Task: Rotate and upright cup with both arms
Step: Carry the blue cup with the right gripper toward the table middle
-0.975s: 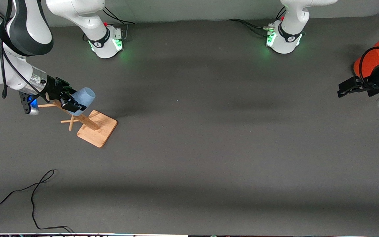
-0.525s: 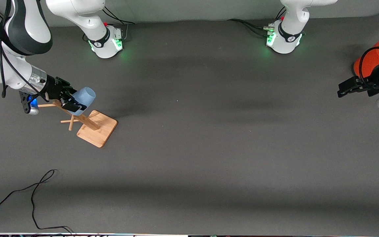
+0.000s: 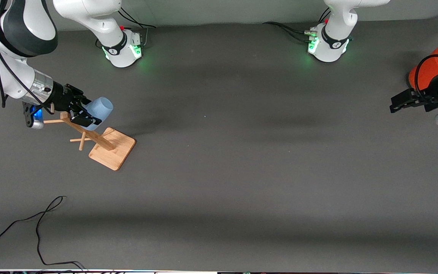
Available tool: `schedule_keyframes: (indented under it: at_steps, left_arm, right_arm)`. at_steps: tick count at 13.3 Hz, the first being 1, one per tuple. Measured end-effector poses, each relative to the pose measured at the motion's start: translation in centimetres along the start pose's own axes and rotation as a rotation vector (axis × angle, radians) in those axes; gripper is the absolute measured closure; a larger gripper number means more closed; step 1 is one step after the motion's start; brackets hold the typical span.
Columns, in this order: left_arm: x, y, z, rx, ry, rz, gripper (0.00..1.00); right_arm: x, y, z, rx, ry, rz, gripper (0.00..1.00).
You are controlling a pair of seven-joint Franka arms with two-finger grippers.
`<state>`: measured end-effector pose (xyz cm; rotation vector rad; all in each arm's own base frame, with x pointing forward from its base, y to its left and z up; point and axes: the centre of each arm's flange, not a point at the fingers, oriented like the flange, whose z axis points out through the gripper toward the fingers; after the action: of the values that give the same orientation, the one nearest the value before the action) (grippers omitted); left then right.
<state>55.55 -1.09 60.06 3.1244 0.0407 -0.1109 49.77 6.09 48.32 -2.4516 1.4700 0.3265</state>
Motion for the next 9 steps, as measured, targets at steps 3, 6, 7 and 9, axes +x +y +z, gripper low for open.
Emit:
schedule_keyframes:
  at_steps: [3,6,7,9]
  left_arm:
    - [0.0,0.0,0.0,0.000,0.000,0.000,0.00]
    - [0.0,0.0,0.0,0.000,-0.001,0.000,0.00]
    - [0.0,0.0,0.0,0.000,-0.001,0.000,0.00]
    - [0.0,0.0,0.1,0.000,-0.001,-0.001,0.00]
  right_arm:
    - [-2.9,-1.1,-0.5,0.022,-0.017,0.020,0.19]
    - [-6.9,-2.7,-0.6,0.028,-0.013,0.043,0.19]
    - [-8.8,-3.3,-0.6,0.034,-0.023,0.054,0.19]
    - [-13.1,-4.8,-0.3,0.062,-0.026,0.077,0.19]
